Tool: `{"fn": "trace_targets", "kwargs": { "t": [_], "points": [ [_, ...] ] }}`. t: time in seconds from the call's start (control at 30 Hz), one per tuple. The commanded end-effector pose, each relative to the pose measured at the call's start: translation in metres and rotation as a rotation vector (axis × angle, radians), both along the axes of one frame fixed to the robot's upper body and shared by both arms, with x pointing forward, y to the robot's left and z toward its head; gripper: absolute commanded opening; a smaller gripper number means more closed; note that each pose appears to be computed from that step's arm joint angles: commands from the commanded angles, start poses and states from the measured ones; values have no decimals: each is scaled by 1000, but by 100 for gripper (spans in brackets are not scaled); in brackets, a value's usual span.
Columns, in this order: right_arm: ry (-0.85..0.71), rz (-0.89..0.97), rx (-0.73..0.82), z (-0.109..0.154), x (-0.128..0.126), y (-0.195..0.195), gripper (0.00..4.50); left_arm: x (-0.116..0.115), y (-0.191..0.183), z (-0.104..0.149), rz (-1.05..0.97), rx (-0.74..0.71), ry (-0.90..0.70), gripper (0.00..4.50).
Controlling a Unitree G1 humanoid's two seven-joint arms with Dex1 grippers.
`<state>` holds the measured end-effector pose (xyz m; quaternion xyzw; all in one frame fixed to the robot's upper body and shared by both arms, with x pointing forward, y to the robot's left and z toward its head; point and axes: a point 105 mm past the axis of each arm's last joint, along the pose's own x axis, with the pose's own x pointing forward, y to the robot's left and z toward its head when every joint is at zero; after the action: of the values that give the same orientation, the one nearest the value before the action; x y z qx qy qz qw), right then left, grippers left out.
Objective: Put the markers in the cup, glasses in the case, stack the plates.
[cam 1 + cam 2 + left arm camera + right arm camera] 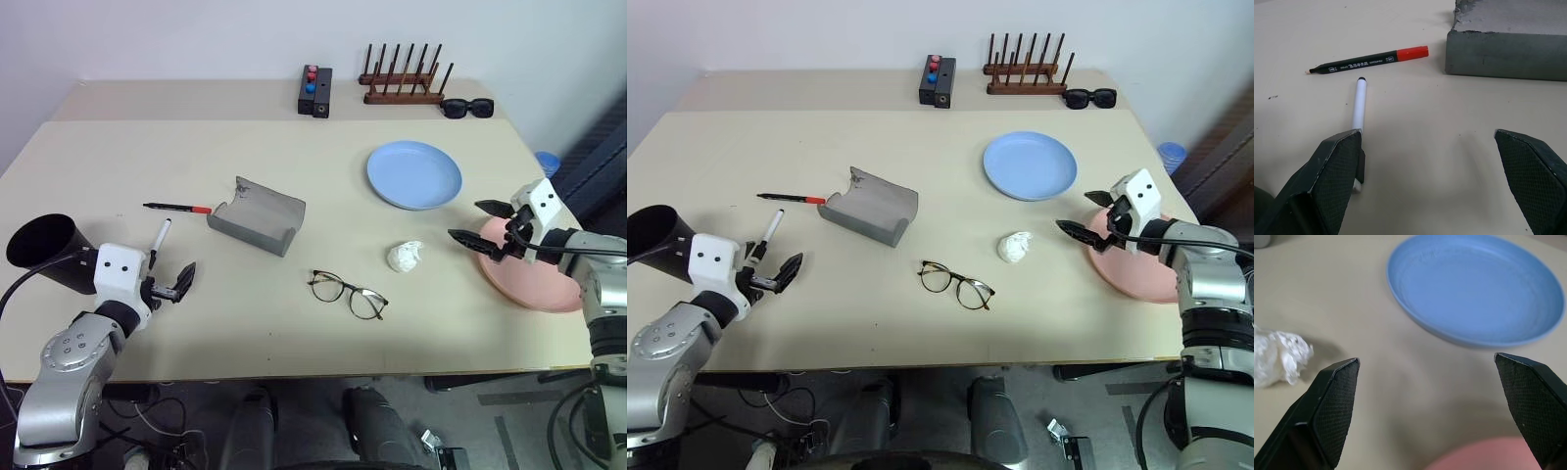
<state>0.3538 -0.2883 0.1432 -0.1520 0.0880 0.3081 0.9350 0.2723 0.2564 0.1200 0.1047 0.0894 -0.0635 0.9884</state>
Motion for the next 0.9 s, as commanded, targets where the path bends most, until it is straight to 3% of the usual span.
{"fn": "trace_targets", "kwargs": {
  "t": [0.03, 0.43, 0.77, 0.9],
  "points": [
    [-68, 4, -8, 15, 3, -3, 450, 1, -1, 10, -10, 17, -42, 446],
    [-85, 32, 8, 7, 8, 7, 450, 10, -1, 9, 3, 17, -36, 446],
    [-172, 196, 30, 26, 0, 72, 450, 28, -7, 14, 62, -14, -24, 446],
    [-183, 315, 54, 35, -12, 116, 450, 39, 6, 17, 208, 8, 21, 446]
  ]
}}
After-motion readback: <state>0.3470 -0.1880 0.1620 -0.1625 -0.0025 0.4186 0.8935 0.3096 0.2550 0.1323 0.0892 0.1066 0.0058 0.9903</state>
